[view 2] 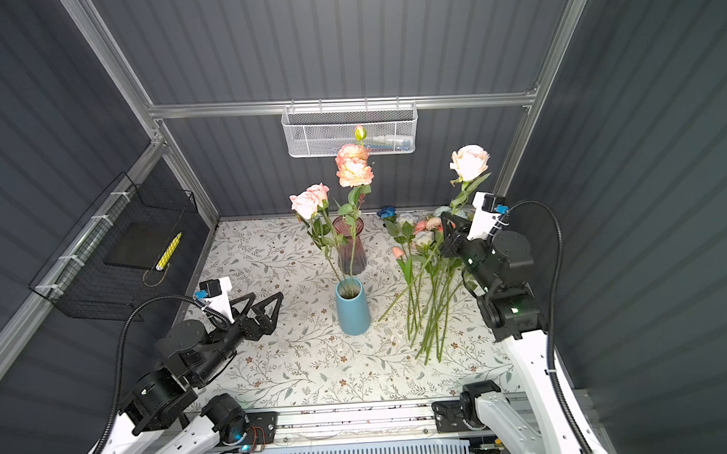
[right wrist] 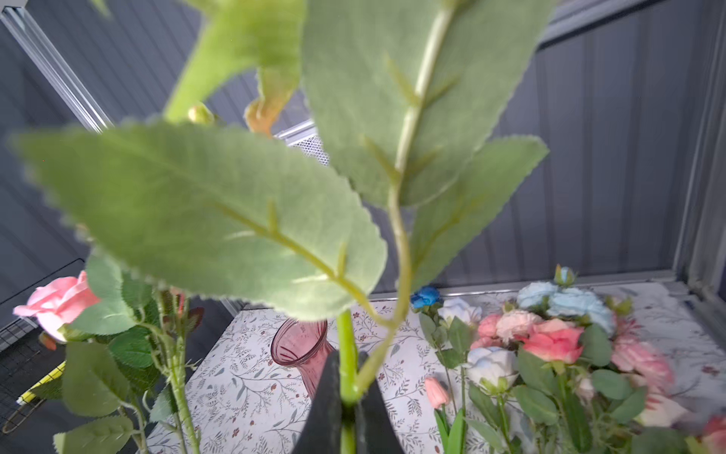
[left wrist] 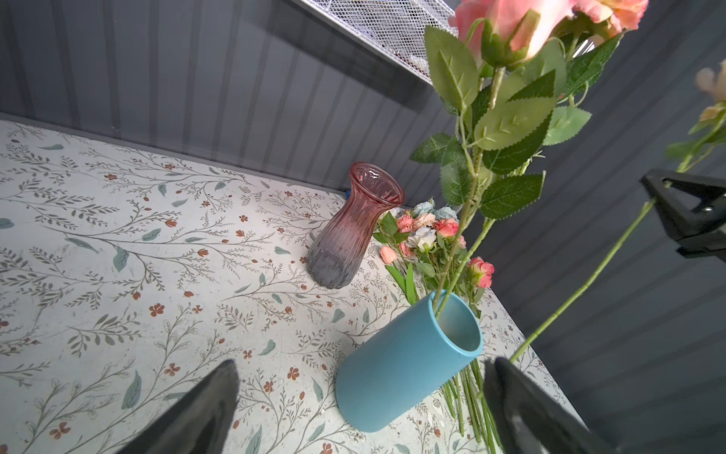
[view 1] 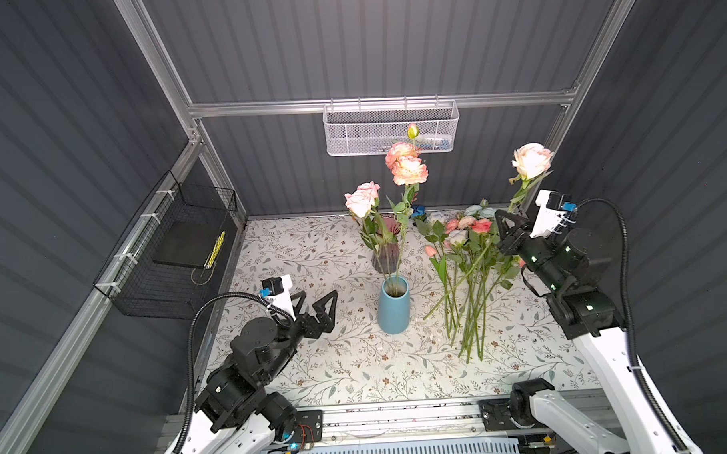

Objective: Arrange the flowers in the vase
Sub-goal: 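Lift the pale pink rose high and carry it over the teal vase, then lower the pale pink rose stem into the teal vase and open the right gripper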

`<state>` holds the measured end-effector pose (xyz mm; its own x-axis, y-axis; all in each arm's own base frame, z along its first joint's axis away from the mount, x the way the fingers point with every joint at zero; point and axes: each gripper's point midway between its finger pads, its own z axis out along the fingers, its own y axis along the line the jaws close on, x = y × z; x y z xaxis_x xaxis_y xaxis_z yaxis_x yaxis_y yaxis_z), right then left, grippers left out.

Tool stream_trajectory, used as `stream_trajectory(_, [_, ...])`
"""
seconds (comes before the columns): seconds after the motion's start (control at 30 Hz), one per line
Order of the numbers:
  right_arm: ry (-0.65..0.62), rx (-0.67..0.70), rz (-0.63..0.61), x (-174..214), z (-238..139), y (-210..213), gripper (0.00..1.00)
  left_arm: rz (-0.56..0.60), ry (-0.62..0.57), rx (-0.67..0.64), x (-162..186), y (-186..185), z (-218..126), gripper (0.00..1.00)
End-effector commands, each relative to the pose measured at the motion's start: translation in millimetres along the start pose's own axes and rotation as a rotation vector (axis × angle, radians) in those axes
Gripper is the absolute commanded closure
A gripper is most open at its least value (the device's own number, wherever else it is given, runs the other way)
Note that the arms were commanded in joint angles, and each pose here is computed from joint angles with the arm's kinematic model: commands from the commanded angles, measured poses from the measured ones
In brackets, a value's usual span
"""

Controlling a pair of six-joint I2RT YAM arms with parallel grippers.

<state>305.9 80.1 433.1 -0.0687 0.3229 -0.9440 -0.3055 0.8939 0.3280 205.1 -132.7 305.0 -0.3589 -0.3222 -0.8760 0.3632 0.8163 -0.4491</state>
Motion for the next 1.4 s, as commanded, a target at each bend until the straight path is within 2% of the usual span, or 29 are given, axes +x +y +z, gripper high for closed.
stream_trajectory(0.0, [-0.029,0.085,-0.135,-25,-18,4,1.0,0.032,-0.022,-0.016,-11,-1,-5,0.0])
stream_trajectory(0.13, [-0.089,-0.029,-0.18,-73,-39,46,1.0,0.025,-0.027,-0.014,-13,-1,-6,0.0])
stream_trajectory(0.27, [-0.093,-0.17,-0.167,-97,-43,81,1.0,0.023,-0.026,-0.014,-15,-3,-5,0.0])
stream_trajectory(0.5, [-0.141,-0.352,-0.201,-133,-21,150,1.0,0.02,-0.038,-0.007,-22,-7,-5,0.0])
stream_trajectory(0.63, [-0.119,-0.383,-0.249,-132,14,181,1.0,0.013,-0.041,-0.006,-22,-6,-7,0.0])
stream_trajectory(0.87, [-0.087,-0.406,-0.29,-100,58,209,1.0,0.014,-0.038,-0.006,-21,-5,-9,0.0])
stream_trajectory(1.0, [-0.067,-0.372,-0.312,-60,78,205,1.0,0.008,-0.038,-0.003,-19,-5,-11,0.0])
stream_trajectory(1.2, [0.007,-0.389,-0.291,7,79,199,1.0,0.006,-0.044,0.006,-20,-5,-14,0.0])
stream_trajectory(1.23, [0.032,-0.386,-0.278,20,77,197,0.96,0.006,-0.045,0.008,-20,-6,-14,0.0])
stream_trajectory(1.27, [0.054,-0.389,-0.263,30,75,196,0.88,0.007,-0.045,0.01,-20,-6,-13,0.0])
stream_trajectory(1.3, [0.085,-0.396,-0.239,43,72,195,0.73,0.004,-0.045,0.013,-20,-6,-13,0.0])
stream_trajectory(1.37, [0.123,-0.385,-0.207,57,68,189,0.56,0.003,-0.043,0.019,-19,-7,-11,0.0])
